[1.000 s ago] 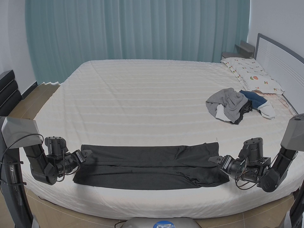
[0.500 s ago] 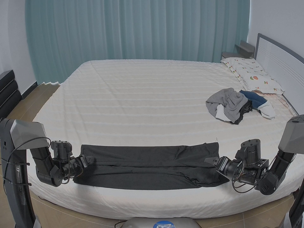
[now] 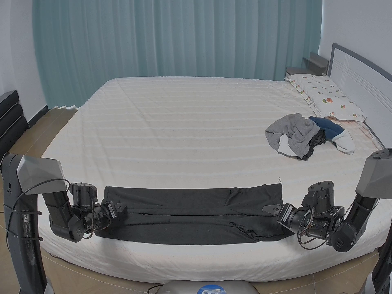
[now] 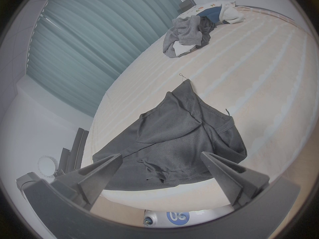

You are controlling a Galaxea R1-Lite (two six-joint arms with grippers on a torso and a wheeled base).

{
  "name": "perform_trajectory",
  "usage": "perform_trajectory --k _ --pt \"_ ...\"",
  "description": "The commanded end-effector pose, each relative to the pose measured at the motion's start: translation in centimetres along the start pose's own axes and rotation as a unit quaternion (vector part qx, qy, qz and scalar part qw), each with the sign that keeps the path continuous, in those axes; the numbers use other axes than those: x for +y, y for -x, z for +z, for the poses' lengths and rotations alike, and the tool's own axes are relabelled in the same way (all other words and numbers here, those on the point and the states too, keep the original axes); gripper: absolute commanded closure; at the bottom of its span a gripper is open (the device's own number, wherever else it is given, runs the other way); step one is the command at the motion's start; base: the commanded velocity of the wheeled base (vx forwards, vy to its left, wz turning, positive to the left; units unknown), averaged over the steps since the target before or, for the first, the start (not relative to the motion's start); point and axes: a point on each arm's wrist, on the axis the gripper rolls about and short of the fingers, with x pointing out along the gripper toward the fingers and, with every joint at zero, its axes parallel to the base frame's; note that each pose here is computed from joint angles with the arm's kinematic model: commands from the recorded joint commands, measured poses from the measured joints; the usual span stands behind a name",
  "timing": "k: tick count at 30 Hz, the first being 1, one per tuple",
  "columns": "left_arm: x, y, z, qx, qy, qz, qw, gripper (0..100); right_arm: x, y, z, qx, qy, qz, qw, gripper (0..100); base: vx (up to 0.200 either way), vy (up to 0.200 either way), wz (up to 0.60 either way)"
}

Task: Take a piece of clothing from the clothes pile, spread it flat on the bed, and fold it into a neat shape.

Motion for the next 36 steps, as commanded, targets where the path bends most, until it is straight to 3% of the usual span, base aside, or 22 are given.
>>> perform_trajectory --k 1,15,26,36 --pt "0.0 -0.1 0.0 0.000 0.001 0.001 1.0000 100 0.0 -0.1 0.0 0.000 0.000 -0.001 1.0000 0 0.000 0.000 0.00" --pt "0.5 0.1 1.0 -0.031 0.009 -0.001 0.9995 100 -0.5 0.1 0.3 -0.005 -0.006 -0.008 0.9999 0 0.000 0.000 0.00" --pt "1.0 0.1 1.1 -0.033 0.018 0.001 0.9993 100 -1.9 0.5 0.9 -0.012 -0.047 -0.030 0.9984 0 0.000 0.000 0.00" --pt "0.7 -0.1 1.9 -0.050 0.033 -0.002 0.9982 100 -2.0 0.7 1.3 -0.020 -0.055 -0.030 0.9978 0 -0.060 0.000 0.00"
